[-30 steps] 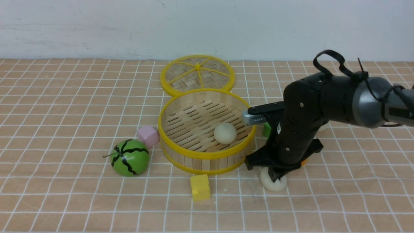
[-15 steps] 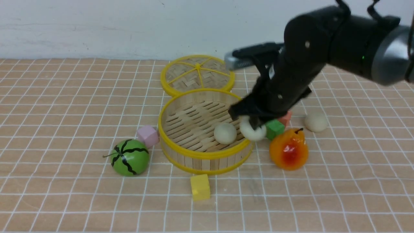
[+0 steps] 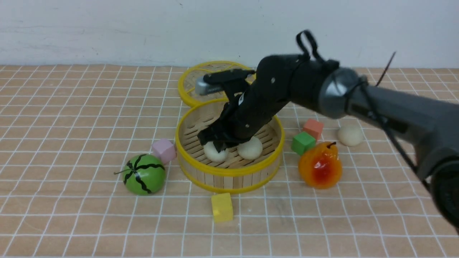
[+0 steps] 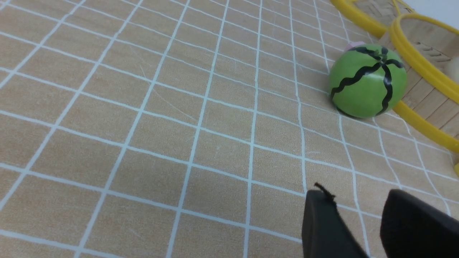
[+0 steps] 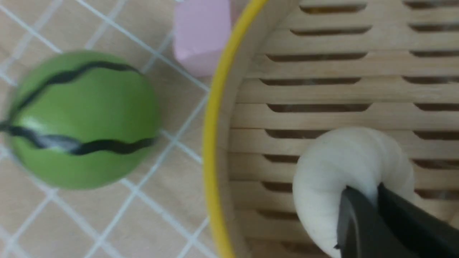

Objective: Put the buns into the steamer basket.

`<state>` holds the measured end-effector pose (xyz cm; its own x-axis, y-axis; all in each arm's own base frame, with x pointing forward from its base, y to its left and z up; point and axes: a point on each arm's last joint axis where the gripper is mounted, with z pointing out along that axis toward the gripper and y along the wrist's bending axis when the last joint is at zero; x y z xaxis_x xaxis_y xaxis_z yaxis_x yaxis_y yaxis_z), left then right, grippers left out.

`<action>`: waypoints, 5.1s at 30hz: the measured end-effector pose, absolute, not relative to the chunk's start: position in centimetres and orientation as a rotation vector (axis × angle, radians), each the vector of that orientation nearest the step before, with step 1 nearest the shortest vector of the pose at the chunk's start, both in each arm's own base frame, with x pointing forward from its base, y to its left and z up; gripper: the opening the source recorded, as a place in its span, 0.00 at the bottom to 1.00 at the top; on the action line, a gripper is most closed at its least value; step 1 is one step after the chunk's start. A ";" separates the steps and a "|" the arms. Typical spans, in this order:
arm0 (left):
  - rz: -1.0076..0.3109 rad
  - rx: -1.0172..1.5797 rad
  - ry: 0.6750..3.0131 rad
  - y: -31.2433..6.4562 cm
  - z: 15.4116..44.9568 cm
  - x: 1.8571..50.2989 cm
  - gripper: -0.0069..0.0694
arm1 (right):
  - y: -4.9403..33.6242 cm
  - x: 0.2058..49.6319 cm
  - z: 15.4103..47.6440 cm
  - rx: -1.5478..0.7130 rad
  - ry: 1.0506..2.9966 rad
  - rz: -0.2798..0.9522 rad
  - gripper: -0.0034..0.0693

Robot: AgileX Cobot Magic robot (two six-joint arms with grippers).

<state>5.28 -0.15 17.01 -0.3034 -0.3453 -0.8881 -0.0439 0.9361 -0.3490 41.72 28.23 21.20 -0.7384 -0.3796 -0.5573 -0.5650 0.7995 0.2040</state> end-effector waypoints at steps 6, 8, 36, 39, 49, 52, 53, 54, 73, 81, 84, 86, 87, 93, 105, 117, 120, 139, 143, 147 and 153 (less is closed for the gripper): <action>-0.305 -0.286 1.864 -0.2 17.0 5.3 0.40 | 28.3 42.1 21.3 -0.700 2.458 0.486 0.34; -0.305 -0.286 1.864 -0.2 17.0 5.3 0.40 | 28.1 41.9 22.0 -0.710 2.455 0.476 0.45; -0.305 -0.286 1.864 -0.2 17.0 5.3 0.40 | 4.2 47.8 24.6 -0.059 2.665 0.106 0.40; -0.305 -0.286 1.864 -0.2 17.0 5.3 0.40 | 4.4 48.6 22.8 -0.047 2.664 0.117 0.39; -0.305 -0.286 1.864 -0.2 17.0 5.3 0.40 | 4.3 49.8 18.2 -0.050 2.705 0.091 0.31; -0.305 -0.286 1.864 -0.2 17.0 5.3 0.40 | 4.4 49.8 18.7 -0.051 2.690 0.100 0.14; -0.305 -0.286 1.864 -0.2 17.0 5.3 0.40 | 4.5 49.8 19.0 -0.048 2.686 0.120 0.10; -0.305 -0.286 1.864 -0.2 17.0 5.3 0.40 | 4.7 49.7 19.5 -0.047 2.679 0.142 0.07; -0.305 -0.286 1.864 -0.2 17.0 5.3 0.40 | 20.0 47.4 23.9 -0.592 2.249 0.566 0.06; -0.305 -0.286 1.864 -0.2 17.0 5.3 0.40 | 21.1 48.8 19.3 -0.550 2.250 0.515 0.20; -0.305 -0.286 1.864 -0.2 17.0 5.3 0.40 | 21.0 48.6 19.7 -0.560 2.257 0.523 0.38; -0.305 -0.286 1.864 -0.2 17.0 5.3 0.40 | 21.0 48.2 20.5 -0.588 2.268 0.529 0.50; -0.305 -0.286 1.864 -0.2 17.0 5.3 0.40 | 20.9 48.0 20.8 -0.599 2.273 0.531 0.56; -0.305 -0.286 1.864 -0.2 17.0 5.3 0.40 | 17.8 45.7 27.3 -0.602 2.341 0.541 0.79; -0.305 -0.286 1.864 -0.2 17.0 5.3 0.40 | 4.3 34.3 41.9 -0.274 2.364 0.224 0.72; -0.305 -0.286 1.864 -0.2 17.0 5.3 0.40 | 2.1 15.9 35.6 -0.138 2.169 0.195 0.06; -0.305 -0.286 1.864 -0.2 17.0 5.3 0.40 | 1.9 13.2 33.7 -0.116 2.099 0.193 0.02; -0.305 -0.286 1.864 -0.2 17.0 5.3 0.40 | 1.5 7.1 24.7 -0.056 2.037 0.209 0.02; -0.305 -0.286 1.864 -0.2 17.0 5.3 0.40 | 1.6 7.0 24.3 -0.061 2.069 0.214 0.02; -0.305 -0.286 1.864 -0.2 17.0 5.3 0.40 | 1.5 7.0 24.1 -0.077 2.080 0.185 0.02; -0.306 -0.286 1.864 -0.2 17.0 5.3 0.40 | 0.7 6.4 24.4 -0.048 2.023 0.068 0.03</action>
<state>5.28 -0.16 17.01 -0.3036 -0.3461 -0.8877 -0.0439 0.9358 -0.3499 6.36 0.67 24.43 -0.4372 -0.0037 -0.8993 -0.0639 0.9976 0.0269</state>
